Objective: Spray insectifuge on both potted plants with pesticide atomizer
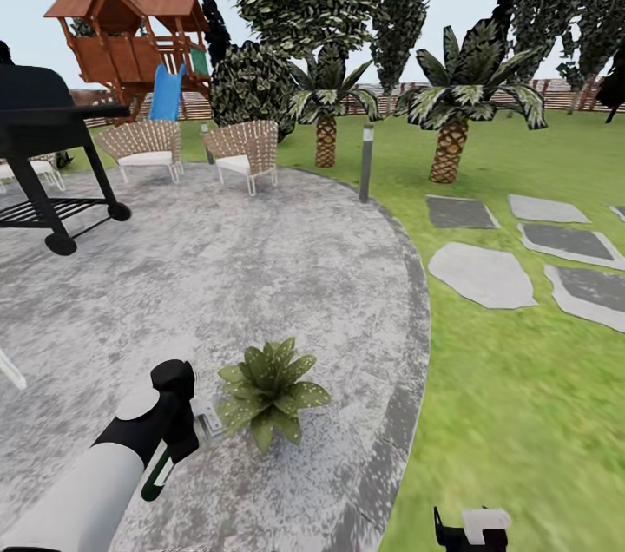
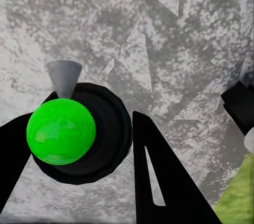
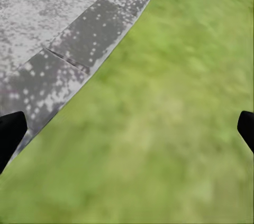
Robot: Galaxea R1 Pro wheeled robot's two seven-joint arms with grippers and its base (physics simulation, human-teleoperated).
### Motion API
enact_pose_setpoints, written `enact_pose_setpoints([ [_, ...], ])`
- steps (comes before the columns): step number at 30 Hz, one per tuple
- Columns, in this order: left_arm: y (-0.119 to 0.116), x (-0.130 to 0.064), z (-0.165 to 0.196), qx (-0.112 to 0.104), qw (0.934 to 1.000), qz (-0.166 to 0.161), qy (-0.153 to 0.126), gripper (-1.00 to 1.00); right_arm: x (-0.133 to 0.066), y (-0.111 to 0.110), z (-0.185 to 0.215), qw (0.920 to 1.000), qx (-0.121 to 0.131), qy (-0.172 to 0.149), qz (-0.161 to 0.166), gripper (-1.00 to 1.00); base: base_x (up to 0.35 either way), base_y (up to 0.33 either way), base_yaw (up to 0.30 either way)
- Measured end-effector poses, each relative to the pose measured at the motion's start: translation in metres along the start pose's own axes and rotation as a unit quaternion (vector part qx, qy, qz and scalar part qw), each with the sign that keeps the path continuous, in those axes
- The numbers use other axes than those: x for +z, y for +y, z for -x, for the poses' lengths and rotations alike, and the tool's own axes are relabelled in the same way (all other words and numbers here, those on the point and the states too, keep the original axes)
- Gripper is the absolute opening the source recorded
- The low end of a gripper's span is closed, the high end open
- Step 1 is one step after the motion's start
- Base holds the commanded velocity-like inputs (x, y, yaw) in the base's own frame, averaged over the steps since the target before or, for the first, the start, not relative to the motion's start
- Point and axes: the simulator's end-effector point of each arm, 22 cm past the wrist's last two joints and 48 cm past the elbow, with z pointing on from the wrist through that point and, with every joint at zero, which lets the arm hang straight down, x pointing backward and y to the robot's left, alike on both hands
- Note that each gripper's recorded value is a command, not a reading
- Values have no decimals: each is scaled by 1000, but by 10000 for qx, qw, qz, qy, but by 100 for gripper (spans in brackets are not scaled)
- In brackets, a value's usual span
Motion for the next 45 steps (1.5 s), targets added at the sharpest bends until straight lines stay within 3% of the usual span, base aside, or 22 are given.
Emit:
enact_pose_setpoints([
  [18,-1,4,-1,-3,10000,-29,27,-100,0,0,-3,10000,-8,32,3,100,25,-14,79],
  [29,-1,4,-1,-12,10000,-34,20,-100,0,0,-3,10000,-9,34,4,100,180,-190,213],
  [45,-3,5,2,-71,10000,-19,45,-100,0,-2,-4,10000,-15,37,-11,100,-74,-219,26],
])
